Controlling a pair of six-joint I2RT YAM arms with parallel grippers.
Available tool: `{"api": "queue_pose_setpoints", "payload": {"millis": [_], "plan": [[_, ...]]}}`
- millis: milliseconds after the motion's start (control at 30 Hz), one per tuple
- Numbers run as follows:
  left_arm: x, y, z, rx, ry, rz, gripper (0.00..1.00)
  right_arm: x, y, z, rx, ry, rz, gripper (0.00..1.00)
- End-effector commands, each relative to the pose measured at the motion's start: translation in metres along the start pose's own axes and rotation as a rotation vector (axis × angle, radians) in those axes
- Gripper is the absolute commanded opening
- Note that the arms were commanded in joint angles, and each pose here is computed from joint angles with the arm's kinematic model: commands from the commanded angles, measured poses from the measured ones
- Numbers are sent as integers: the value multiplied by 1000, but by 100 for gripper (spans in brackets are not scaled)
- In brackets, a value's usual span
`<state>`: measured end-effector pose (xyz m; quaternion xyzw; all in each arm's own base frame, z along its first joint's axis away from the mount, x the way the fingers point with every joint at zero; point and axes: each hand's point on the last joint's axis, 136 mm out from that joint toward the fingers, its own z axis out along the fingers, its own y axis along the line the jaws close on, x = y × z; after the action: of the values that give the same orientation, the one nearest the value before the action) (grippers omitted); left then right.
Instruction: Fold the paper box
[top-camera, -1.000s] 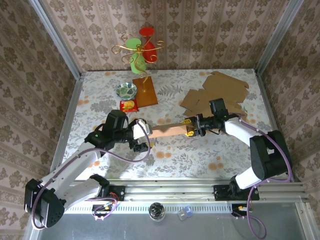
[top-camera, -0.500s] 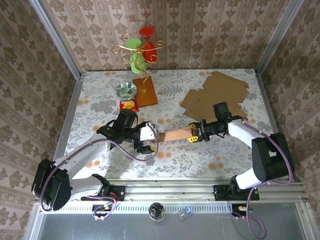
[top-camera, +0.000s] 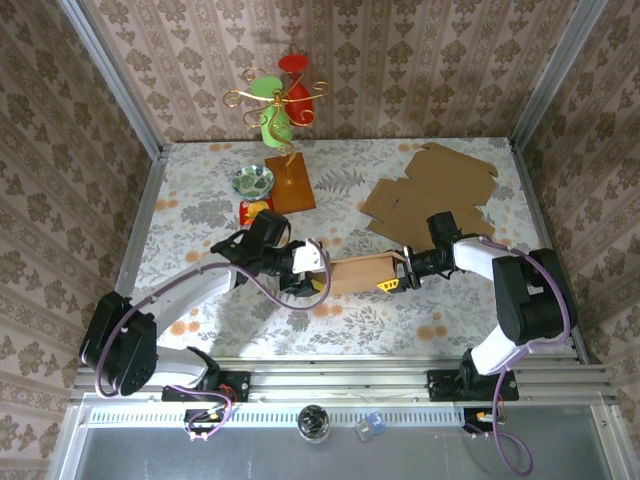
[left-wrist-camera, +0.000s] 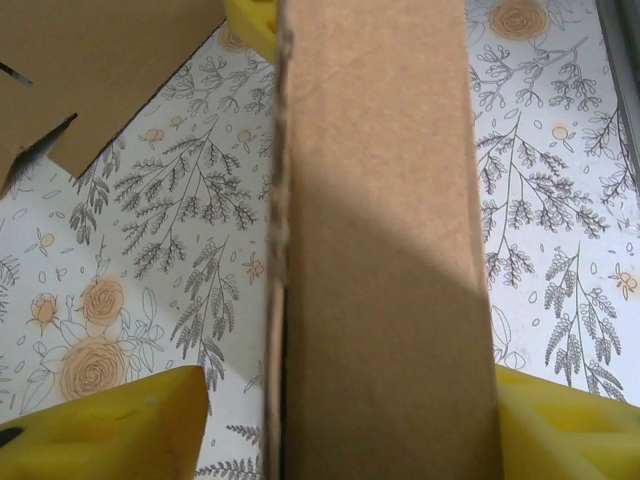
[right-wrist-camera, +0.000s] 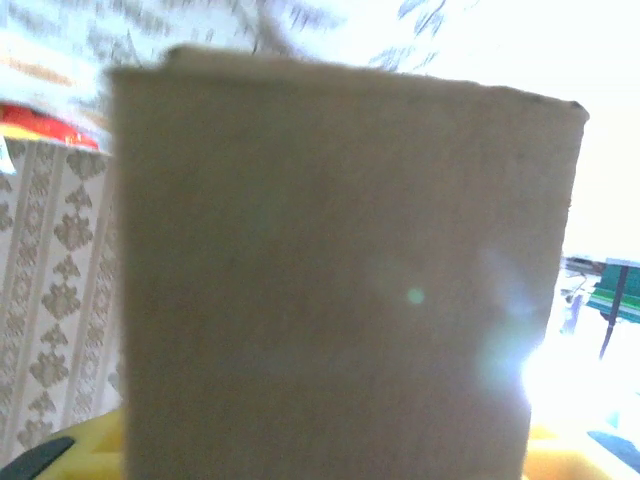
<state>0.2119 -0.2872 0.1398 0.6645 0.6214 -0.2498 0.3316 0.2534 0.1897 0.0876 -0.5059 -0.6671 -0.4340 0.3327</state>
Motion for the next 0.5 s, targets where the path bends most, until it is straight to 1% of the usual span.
{"api": "queue_pose_setpoints", "payload": {"millis": [0,100,167,267,333,467], "plan": [[-8,-2,-2,47,4,-48,64,-18,-12,-2,24,-45,60,57],[-9,-3,0,68,21,-80,62,-20,-4,-8,3,-54,44,68],[-10,-2,2,78,33,-97,62,-20,3,-15,-13,-71,23,72],[-10,1,3,84,59,-139,61,-20,21,-37,-69,-142,-41,76],[-9,2,5,90,79,-166,59,-17,34,-57,-116,-213,-93,76],[-9,2,5,78,91,-186,59,-8,47,-103,-213,-397,-187,75]]}}
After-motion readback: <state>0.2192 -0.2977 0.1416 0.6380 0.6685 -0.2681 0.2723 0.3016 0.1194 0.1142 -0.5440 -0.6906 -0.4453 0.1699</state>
